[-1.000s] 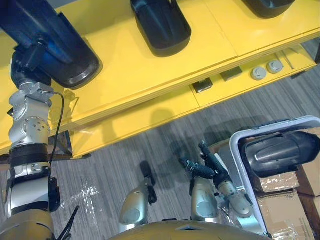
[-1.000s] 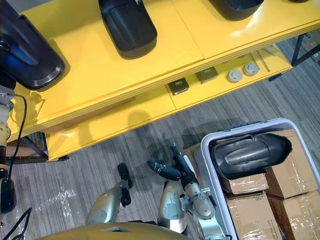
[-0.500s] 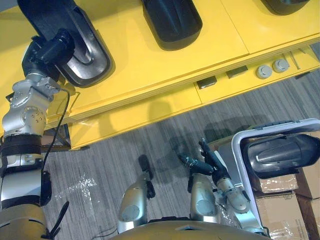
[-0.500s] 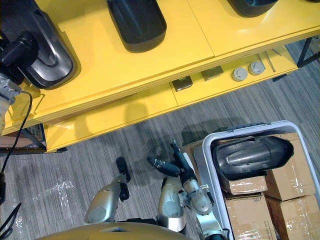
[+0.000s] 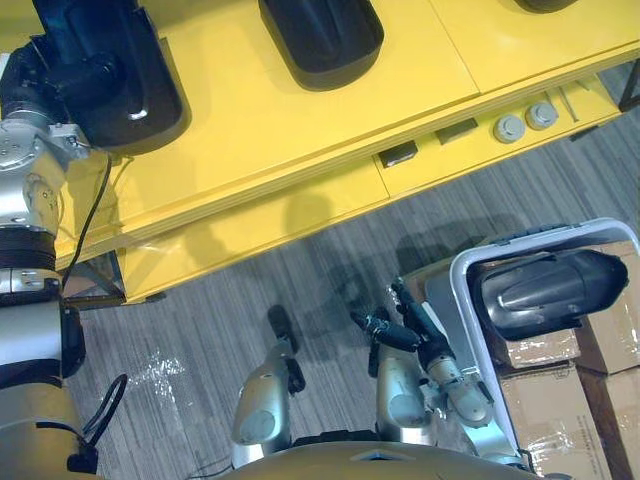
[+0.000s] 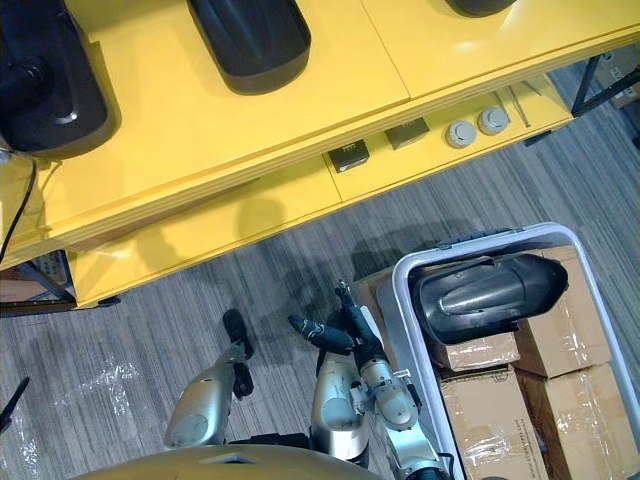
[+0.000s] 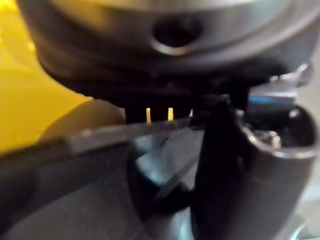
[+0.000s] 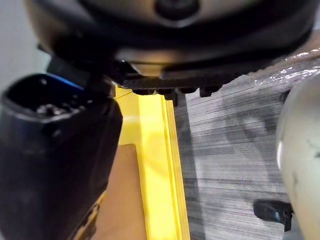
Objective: Walk over and take three plastic housings, then place them on the shelf
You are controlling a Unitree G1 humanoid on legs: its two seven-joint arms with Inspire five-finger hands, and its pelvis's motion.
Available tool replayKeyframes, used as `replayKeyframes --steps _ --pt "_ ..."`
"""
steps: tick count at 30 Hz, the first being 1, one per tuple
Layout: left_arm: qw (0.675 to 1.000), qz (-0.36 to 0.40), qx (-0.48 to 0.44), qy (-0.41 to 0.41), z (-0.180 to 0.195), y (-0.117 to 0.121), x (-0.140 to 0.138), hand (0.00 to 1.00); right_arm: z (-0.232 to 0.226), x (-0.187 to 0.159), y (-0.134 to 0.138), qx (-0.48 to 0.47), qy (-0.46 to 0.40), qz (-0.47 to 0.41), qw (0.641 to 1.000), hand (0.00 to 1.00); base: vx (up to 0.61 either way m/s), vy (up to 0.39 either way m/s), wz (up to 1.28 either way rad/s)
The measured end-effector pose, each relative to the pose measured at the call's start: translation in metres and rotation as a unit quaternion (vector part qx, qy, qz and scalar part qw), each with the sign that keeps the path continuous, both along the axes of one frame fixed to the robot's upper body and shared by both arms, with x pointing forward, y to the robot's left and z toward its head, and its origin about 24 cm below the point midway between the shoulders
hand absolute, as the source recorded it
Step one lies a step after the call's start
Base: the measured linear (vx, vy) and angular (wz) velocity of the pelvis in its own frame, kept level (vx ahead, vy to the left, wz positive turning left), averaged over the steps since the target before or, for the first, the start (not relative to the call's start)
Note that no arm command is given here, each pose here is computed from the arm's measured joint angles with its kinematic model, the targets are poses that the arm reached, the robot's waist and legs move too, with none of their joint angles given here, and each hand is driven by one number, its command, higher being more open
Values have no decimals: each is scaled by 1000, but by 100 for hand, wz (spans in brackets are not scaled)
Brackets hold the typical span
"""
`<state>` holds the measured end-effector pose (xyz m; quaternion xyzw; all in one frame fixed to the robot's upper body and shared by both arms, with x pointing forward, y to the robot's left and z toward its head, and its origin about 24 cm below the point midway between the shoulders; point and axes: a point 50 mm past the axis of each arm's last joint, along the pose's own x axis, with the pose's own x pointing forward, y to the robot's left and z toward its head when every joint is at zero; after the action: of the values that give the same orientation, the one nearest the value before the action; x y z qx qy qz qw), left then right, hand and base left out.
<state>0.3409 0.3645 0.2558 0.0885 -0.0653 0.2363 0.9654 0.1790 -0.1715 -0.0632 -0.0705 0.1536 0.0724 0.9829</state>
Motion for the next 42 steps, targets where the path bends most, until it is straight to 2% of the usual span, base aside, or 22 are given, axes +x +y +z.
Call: replayKeyframes --steps 18,34,38,42 --pt "999 21 7 28 -7 5 2 100 -1 -2 6 5 2 -4 1000 100 25 0 -1" --pt "999 34 7 30 -13 8 -3 100 0 -4 26 24 -12 -20 999 100 70 10 4" --pt "1000 23 17 7 -6 4 -4 100 16 3 30 -12 -61 -24 998 100 7 1 1" --pt "998 -9 27 -52 1 -6 -8 100 54 21 21 -26 -159 -72 984 100 -13 3 -2"
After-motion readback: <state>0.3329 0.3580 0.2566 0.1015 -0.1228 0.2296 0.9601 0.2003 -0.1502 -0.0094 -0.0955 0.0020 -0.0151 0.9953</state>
